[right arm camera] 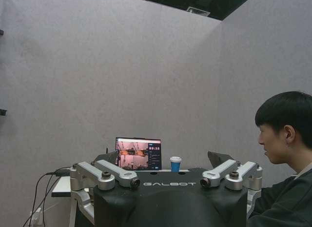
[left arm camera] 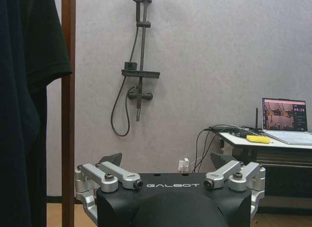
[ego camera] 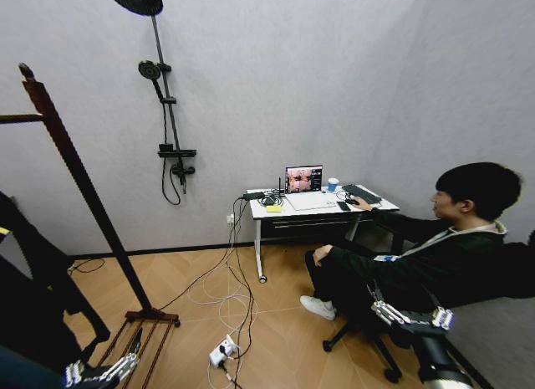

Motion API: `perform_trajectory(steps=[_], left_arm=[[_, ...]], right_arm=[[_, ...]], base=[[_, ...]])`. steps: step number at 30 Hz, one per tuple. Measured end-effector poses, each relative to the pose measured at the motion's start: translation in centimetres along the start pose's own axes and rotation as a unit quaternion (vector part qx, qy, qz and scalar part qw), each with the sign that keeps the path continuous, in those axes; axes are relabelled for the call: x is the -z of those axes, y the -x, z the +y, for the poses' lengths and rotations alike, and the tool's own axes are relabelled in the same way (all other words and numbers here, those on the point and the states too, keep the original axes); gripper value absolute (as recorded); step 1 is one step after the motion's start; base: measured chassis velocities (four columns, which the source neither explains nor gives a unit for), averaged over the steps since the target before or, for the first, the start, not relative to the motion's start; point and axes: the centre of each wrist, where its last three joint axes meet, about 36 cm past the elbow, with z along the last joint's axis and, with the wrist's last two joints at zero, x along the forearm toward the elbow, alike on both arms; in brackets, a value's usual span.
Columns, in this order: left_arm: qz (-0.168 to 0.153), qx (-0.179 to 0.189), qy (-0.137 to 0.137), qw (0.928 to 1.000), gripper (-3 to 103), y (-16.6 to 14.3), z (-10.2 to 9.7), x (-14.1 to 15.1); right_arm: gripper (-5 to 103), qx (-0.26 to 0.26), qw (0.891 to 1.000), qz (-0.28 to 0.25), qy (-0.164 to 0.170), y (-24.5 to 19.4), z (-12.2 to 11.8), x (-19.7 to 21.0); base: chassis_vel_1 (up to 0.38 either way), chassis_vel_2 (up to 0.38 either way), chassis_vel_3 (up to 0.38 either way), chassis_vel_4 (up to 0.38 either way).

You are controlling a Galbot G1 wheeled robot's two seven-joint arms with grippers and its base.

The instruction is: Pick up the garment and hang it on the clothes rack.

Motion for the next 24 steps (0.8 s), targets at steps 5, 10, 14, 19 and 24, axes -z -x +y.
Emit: perform_trajectory(steps=[5, 10, 14, 19, 24], left_arm=[[0.000, 0.000, 0.000, 1.0000, 100, 0.00, 0.00, 0.00], [0.000, 0.000, 0.000, 1.0000, 100, 0.00, 0.00, 0.00], [0.000, 0.000, 0.000, 1.0000, 100, 0.00, 0.00, 0.00], [0.000, 0.000, 0.000, 1.0000, 100, 0.00, 0.00, 0.00], [0.000, 0.000, 0.000, 1.0000, 100, 0.00, 0.00, 0.00]], right_arm=[[100, 0.000, 1.000, 0.000, 0.000, 0.00, 0.00, 0.00], [100, 0.000, 1.000, 0.000, 0.000, 0.00, 0.00, 0.00], [100, 0.000, 1.000, 0.000, 0.000, 0.00, 0.00, 0.00], [100, 0.000, 1.000, 0.000, 0.000, 0.00, 0.00, 0.00], [100, 0.000, 1.000, 0.000, 0.000, 0.00, 0.00, 0.00]], base=[[0.133, -0.140, -0.154, 0.138], [0.210, -0.219, -0.207, 0.220], [0.256, -0.267, -0.243, 0.260], [0.307, -0.303, -0.309, 0.277], [0.358, -0.339, -0.343, 0.348]])
